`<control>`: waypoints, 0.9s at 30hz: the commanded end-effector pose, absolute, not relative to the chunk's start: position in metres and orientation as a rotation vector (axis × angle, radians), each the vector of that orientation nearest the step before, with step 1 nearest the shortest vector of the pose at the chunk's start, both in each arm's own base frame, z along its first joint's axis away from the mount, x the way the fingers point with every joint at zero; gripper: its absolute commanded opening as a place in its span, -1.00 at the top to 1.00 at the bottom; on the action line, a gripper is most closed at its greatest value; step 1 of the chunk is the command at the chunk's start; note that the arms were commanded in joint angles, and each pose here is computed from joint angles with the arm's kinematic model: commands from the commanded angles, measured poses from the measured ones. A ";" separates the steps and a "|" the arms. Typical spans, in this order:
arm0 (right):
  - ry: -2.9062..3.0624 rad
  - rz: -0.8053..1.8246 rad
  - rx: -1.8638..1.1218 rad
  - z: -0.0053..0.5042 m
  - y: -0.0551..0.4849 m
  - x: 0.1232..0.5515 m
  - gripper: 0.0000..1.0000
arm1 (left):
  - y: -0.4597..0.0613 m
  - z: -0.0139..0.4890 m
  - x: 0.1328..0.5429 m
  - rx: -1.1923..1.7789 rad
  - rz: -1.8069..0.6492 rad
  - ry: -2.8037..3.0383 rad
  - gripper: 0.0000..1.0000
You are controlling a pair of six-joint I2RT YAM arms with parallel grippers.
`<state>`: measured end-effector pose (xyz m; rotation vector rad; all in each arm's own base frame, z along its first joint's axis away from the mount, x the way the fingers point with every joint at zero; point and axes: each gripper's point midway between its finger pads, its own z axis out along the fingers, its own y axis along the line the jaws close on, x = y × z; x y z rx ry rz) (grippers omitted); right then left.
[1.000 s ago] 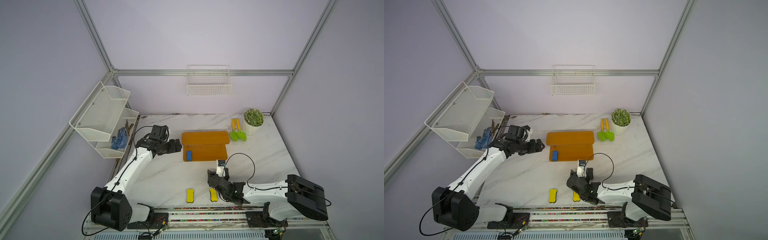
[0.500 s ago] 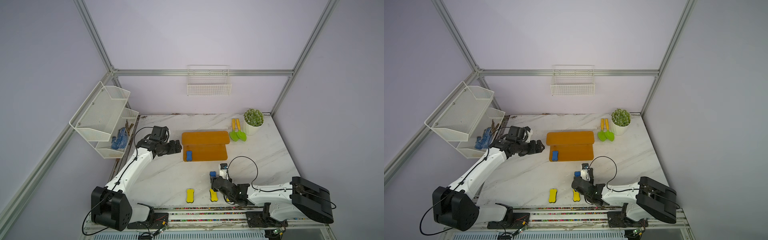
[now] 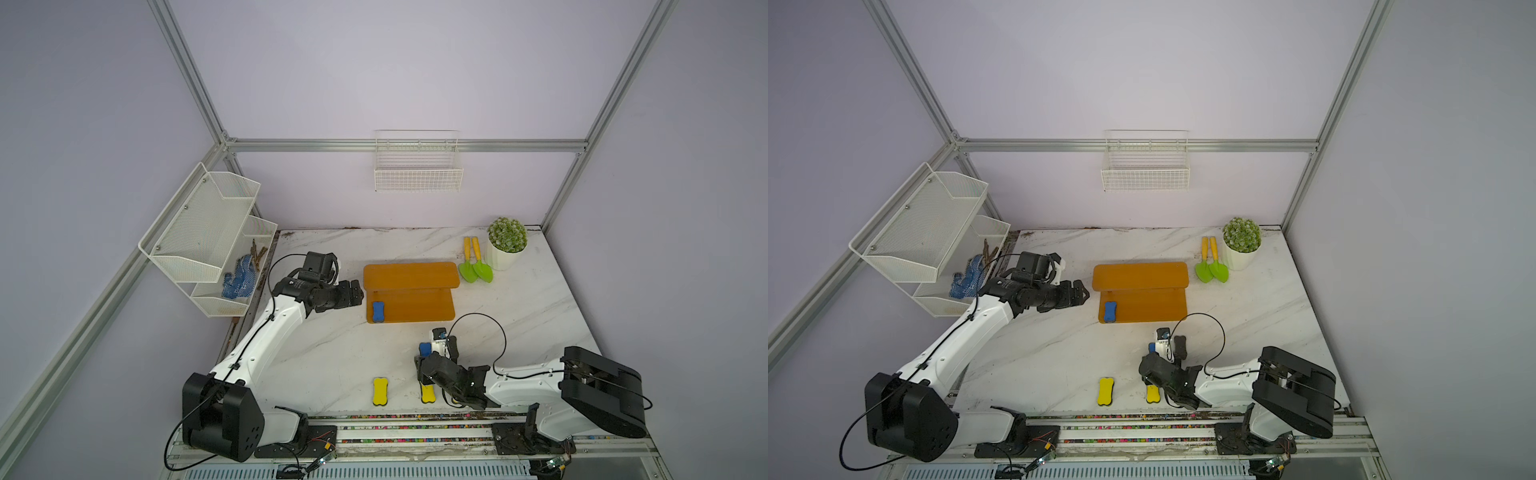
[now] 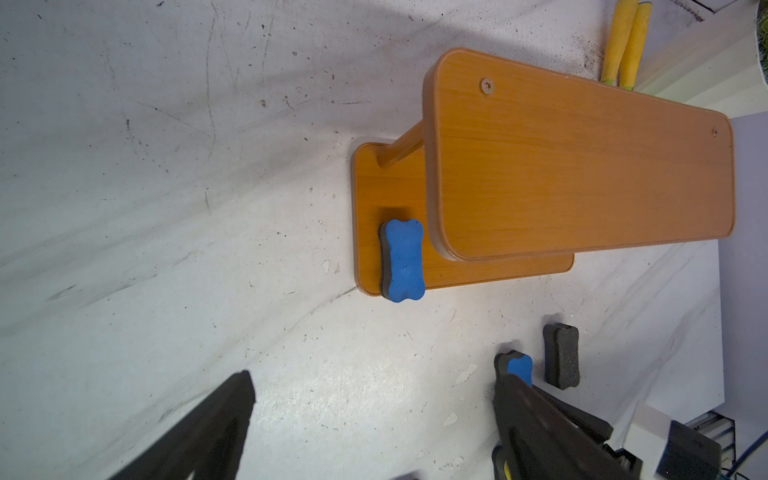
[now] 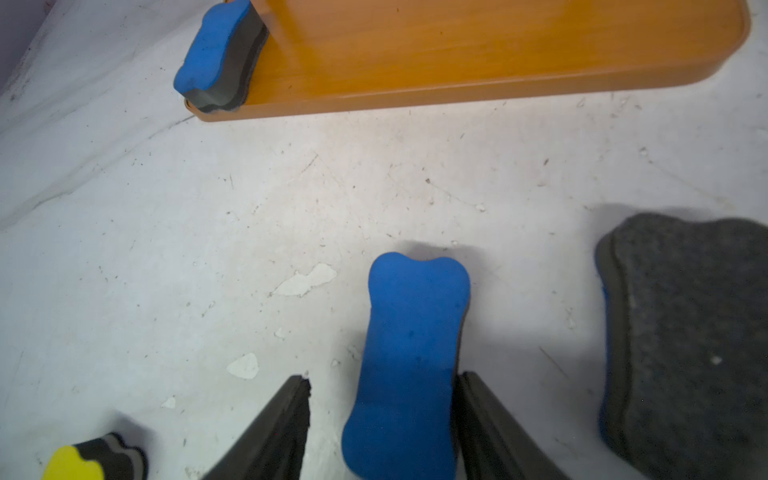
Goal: Remove the whiteboard erasers from the shelf
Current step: Adjust the whiteboard eraser at the center of the board, then pick up the whiteboard eraser from the shelf.
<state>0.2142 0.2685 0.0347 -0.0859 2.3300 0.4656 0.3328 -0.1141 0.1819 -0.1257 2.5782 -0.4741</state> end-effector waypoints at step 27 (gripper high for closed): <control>1.942 0.396 -0.189 0.116 0.381 0.306 -0.20 | -0.063 0.175 0.320 -0.335 -0.430 2.574 -0.88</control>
